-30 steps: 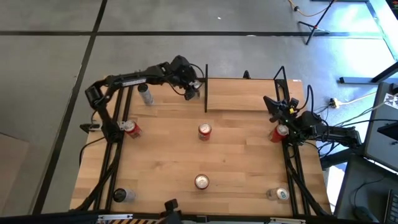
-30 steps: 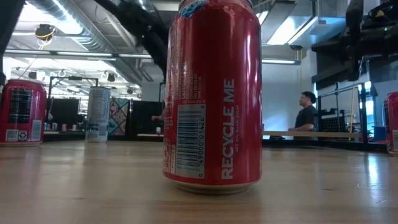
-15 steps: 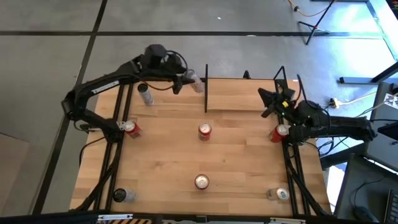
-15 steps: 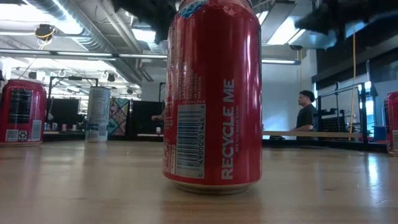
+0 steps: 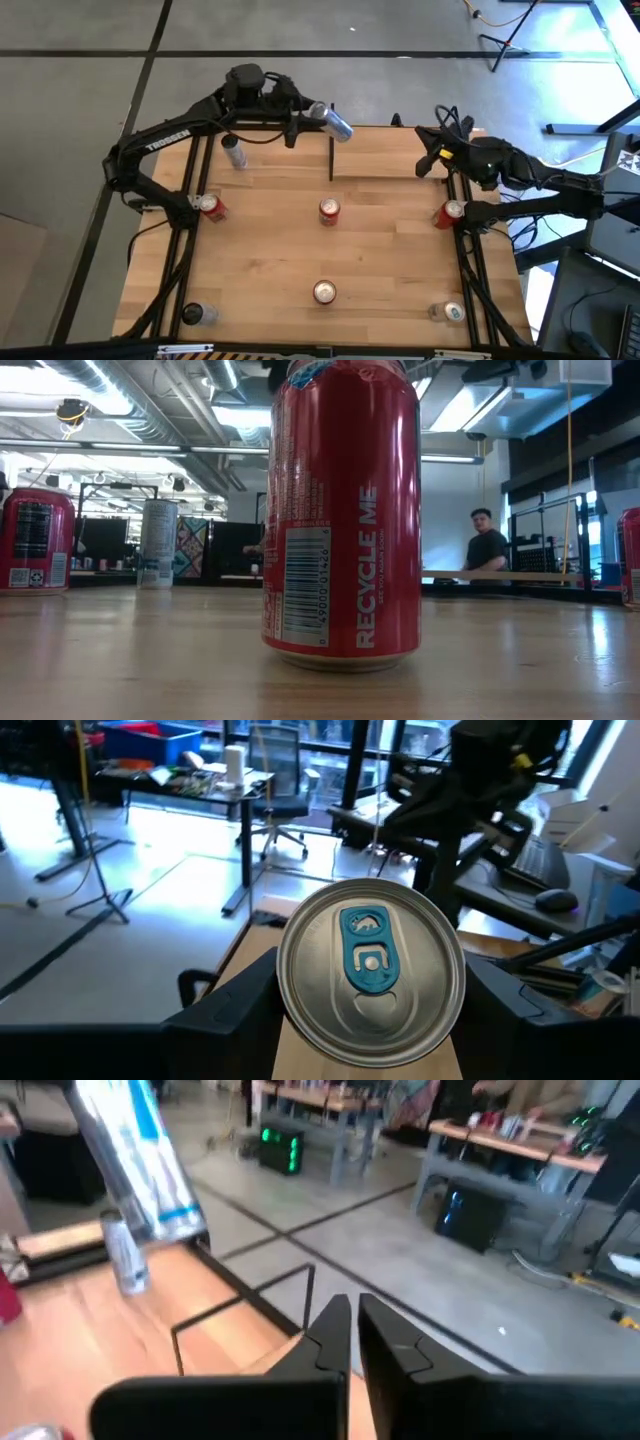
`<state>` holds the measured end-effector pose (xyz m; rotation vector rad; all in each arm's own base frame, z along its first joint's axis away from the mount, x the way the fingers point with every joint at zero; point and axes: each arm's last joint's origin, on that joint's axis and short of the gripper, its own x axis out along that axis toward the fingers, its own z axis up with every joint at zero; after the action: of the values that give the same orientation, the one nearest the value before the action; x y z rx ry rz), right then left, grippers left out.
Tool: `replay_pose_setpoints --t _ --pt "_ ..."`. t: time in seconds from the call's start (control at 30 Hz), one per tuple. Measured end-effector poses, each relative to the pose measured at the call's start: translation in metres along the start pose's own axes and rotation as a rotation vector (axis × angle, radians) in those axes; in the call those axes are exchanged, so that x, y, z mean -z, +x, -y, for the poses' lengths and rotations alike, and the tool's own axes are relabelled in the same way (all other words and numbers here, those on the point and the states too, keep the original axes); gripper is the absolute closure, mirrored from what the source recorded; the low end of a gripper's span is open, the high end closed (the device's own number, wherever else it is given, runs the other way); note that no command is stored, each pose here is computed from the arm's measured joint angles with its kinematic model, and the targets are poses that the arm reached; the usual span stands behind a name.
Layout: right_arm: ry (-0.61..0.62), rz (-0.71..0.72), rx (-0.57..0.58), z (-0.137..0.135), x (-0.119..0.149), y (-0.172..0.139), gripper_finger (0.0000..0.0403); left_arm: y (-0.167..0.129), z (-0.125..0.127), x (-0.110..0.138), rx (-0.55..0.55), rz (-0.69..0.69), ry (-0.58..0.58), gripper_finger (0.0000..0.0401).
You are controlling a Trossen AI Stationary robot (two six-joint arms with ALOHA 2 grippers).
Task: Place canned beverage on shelf
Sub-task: Put the top blue soda can on the shelf
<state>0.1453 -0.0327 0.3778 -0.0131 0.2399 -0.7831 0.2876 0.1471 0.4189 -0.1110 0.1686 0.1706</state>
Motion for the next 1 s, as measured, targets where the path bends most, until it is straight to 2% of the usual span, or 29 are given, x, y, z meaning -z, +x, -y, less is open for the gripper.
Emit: replay_pose_setpoints --t 0.1,0.23,0.4,0.5,0.73,0.87,1.0 --pt "0.006 -0.041 -0.08 0.003 -0.004 0.007 0.0352 0.007 0.0 -0.005 0.035 0.003 0.017 0.0201" --pt "0.045 -0.056 -0.218 0.01 -0.012 0.016 0.0289 0.019 -0.001 -0.007 0.117 -0.007 0.01 0.0201" --pt "0.119 -0.08 -0.49 0.017 -0.015 0.024 0.0216 0.028 -0.001 -0.011 0.195 -0.016 0.007 0.02" --pt "0.178 -0.116 -0.608 0.018 -0.014 0.03 0.0181 0.031 0.0 -0.009 0.244 -0.024 0.005 0.02" --pt "0.18 -0.113 -0.661 0.01 -0.014 0.056 0.013 0.034 0.012 -0.008 0.303 -0.022 0.056 0.02" --pt "0.18 -0.102 -0.769 0.003 -0.015 0.071 0.012 0.043 0.017 -0.002 0.308 -0.036 0.067 0.02" --pt "0.183 -0.147 -0.802 -0.003 -0.009 0.083 0.0119 0.052 0.018 0.0 0.308 -0.024 0.069 0.02"
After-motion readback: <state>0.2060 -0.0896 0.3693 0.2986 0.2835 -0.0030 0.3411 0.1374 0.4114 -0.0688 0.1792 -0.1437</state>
